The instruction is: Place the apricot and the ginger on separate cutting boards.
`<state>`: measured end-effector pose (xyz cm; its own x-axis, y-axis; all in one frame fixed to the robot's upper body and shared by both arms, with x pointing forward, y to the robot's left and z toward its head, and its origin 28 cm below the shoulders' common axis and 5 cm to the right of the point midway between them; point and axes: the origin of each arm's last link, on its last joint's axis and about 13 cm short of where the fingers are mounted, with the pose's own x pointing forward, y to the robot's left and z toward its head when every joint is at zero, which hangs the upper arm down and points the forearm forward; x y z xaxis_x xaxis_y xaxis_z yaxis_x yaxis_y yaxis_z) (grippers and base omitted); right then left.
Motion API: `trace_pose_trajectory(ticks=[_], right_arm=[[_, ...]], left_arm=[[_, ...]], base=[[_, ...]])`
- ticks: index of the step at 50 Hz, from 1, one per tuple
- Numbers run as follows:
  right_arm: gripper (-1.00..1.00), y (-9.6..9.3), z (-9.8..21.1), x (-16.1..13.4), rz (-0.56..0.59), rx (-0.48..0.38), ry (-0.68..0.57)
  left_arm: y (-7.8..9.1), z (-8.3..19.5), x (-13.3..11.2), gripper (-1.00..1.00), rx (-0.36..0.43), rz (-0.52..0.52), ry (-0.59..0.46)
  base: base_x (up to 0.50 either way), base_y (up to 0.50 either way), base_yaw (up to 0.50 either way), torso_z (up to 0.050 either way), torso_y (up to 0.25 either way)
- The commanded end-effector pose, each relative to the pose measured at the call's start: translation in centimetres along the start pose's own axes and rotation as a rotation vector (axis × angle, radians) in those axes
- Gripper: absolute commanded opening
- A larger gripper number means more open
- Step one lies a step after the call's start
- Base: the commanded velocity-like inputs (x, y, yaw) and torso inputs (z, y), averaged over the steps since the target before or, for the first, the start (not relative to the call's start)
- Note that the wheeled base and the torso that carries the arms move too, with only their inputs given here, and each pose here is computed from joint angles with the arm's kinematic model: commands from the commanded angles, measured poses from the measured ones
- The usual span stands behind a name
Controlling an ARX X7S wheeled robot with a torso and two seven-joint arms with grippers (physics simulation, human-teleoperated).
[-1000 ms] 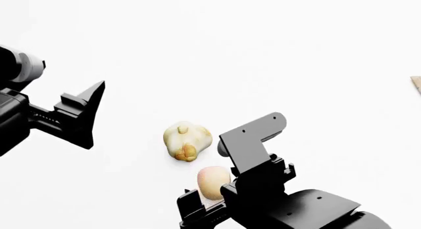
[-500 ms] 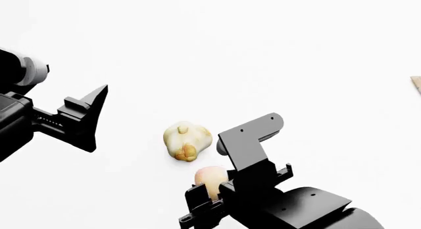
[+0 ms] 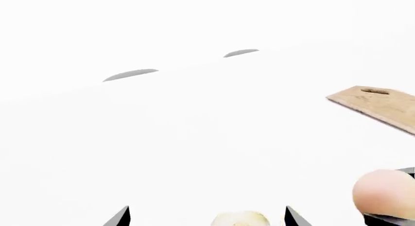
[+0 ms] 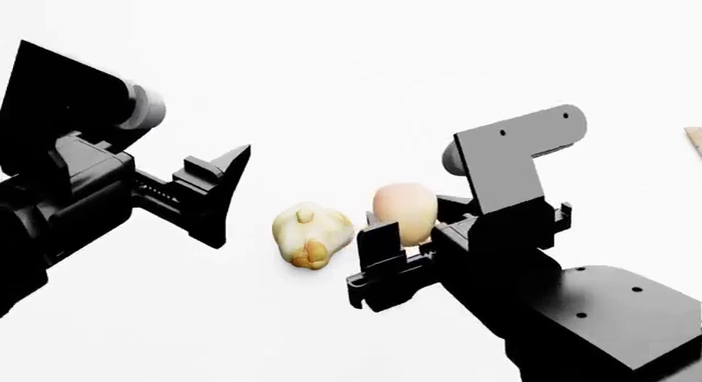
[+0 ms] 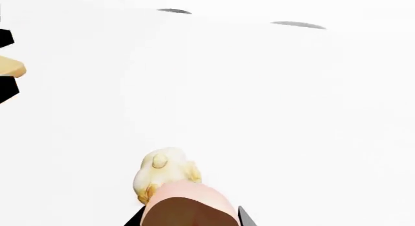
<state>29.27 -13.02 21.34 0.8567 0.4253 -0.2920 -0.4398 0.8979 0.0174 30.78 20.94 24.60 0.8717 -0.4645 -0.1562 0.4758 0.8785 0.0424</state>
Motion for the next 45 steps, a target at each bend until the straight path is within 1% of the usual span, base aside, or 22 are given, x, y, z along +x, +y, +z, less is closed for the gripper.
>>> trace_pose_trajectory(ticks=[1, 4, 7, 9, 14, 19, 26, 33, 38, 43, 44, 45], right_arm=[[-1.00, -2.8, 3.2, -4.6, -0.158, 0.010, -0.139], [-1.00, -3.6, 3.7, -5.8, -0.201, 0.011, -0.151], [-1.00, -4.1, 3.8, -6.8, -0.238, 0.010, -0.159], [-1.00, -4.2, 3.4, -7.0, -0.243, 0.012, -0.155], [-1.00, -4.2, 2.5, -6.9, -0.240, 0.022, -0.138], [-1.00, -4.4, 2.5, -7.2, -0.241, 0.025, -0.139], [-1.00, -4.3, 2.2, -7.2, -0.236, 0.027, -0.136], [-1.00, -4.2, 2.0, -7.0, -0.222, 0.031, -0.133], [-1.00, -4.3, 1.6, -6.9, -0.219, 0.041, -0.130], [-1.00, -4.3, 1.5, -6.9, -0.212, 0.044, -0.129], [-1.00, -4.3, 1.5, -6.9, -0.213, 0.045, -0.130], [-1.00, -4.3, 1.4, -6.9, -0.212, 0.046, -0.130]], left_arm=[[-0.6, -0.7, 3.3, 1.00, -0.009, -0.074, 0.057], [-0.5, -0.9, 4.1, 1.00, 0.001, -0.087, 0.080], [-0.2, -1.4, 4.9, 1.00, -0.014, -0.093, 0.117], [-0.4, -1.6, 5.0, 1.00, -0.022, -0.112, 0.135], [-1.1, -2.3, 5.5, 1.00, 0.002, -0.176, 0.203], [-1.2, -2.7, 5.6, 1.00, -0.020, -0.189, 0.237], [-1.5, -2.5, 6.6, 1.00, -0.032, -0.203, 0.246], [-1.5, -2.8, 7.8, 1.00, -0.042, -0.213, 0.278], [-1.5, -3.0, 8.6, 1.00, -0.031, -0.208, 0.306], [-1.3, -3.3, 9.6, 1.00, -0.030, -0.177, 0.326], [-1.1, -3.5, 9.8, 1.00, -0.020, -0.146, 0.337], [-0.9, -3.5, 9.9, 1.00, -0.030, -0.146, 0.336]], base=[[0.00, 0.00, 0.00, 0.000, 0.000], [0.00, 0.00, 0.00, 0.000, 0.000], [0.00, 0.00, 0.00, 0.000, 0.000], [0.00, 0.00, 0.00, 0.000, 0.000], [0.00, 0.00, 0.00, 0.000, 0.000], [0.00, 0.00, 0.00, 0.000, 0.000], [0.00, 0.00, 0.00, 0.000, 0.000], [0.00, 0.00, 0.00, 0.000, 0.000], [0.00, 0.00, 0.00, 0.000, 0.000], [0.00, 0.00, 0.00, 0.000, 0.000], [0.00, 0.00, 0.00, 0.000, 0.000], [0.00, 0.00, 0.00, 0.000, 0.000]])
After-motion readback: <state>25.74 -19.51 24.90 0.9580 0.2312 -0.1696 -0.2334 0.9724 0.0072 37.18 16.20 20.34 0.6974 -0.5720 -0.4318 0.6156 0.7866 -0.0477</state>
